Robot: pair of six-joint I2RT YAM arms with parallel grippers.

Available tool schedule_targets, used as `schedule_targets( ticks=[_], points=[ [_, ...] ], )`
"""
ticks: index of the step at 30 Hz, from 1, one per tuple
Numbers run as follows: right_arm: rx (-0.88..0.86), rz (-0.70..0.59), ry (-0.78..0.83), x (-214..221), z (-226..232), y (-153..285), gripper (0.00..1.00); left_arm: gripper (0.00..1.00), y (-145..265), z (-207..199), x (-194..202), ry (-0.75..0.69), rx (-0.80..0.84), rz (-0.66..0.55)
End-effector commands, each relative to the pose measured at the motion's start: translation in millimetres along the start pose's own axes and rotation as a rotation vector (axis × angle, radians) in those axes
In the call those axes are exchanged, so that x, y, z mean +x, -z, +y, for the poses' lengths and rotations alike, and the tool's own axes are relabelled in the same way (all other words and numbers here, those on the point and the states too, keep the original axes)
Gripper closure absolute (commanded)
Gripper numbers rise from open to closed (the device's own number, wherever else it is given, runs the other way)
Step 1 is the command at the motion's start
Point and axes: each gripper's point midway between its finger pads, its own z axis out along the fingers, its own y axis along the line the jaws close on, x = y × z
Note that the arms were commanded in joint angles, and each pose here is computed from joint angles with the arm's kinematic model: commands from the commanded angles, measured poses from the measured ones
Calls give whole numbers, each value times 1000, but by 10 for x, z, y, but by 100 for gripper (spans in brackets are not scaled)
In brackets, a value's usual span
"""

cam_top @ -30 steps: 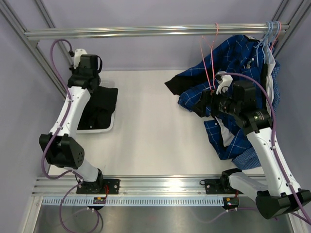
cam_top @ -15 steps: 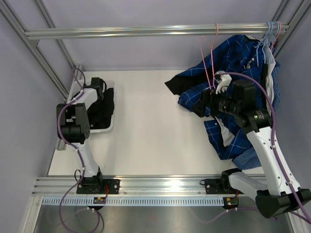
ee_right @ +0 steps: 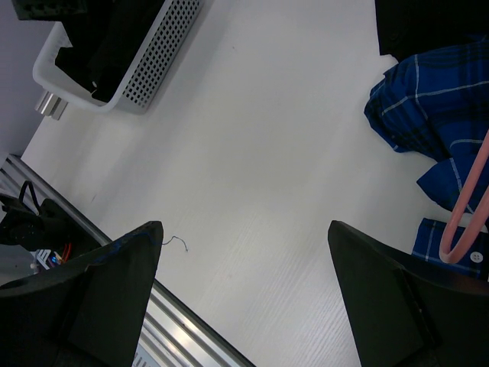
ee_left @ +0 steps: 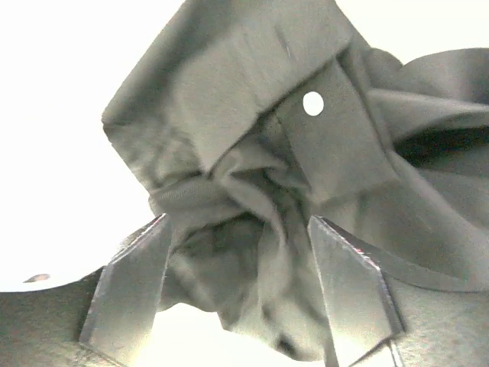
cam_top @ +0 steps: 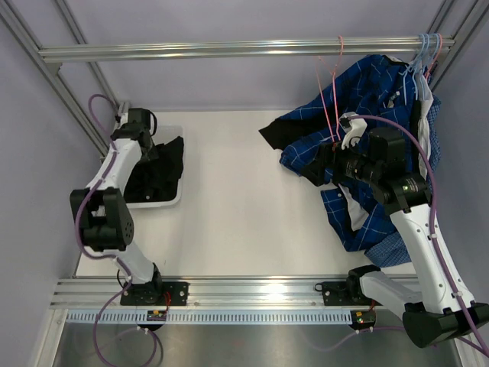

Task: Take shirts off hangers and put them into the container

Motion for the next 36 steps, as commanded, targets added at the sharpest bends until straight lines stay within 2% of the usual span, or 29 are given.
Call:
schedule_targets(
  ticks=[1,5,7,9,13,14,17,18,21,24,28,32,36],
  points=[
    [-15,-41,25,-144,51,36,1,21,574,65,-426,112,95,-151],
    [-15,-41,22,-156,49,26,1,19,1069,-206,-489,82,274,-224],
    [-15,-43,21,-165,48,19,1,19,1307,-550,-414,29,405,-241],
    [-16,-41,19,-175,45,4,1,20,1427,-838,-306,-26,468,-245],
    [-17,-46,19,-191,61,28,1,30,1142,-1074,-112,-89,426,-187],
    [-15,-51,21,-199,66,44,1,41,1064,-1042,-107,-90,389,-188],
    [-3,-46,22,-168,53,70,0,59,800,-878,-64,-89,280,-169],
    [0,-45,22,-158,47,74,1,71,713,-791,-81,-70,254,-164],
    [8,-44,19,-134,38,88,0,88,488,-681,5,-61,212,-124],
    [11,-43,16,-127,37,98,1,95,261,-638,145,-61,187,-72],
    [19,-45,14,-126,25,99,1,100,-91,-632,426,-57,145,11],
    [21,-39,7,-105,16,89,1,99,-492,-663,782,-98,94,155],
    [23,-64,15,-188,50,148,1,95,-599,-711,901,-120,93,200]
  ],
)
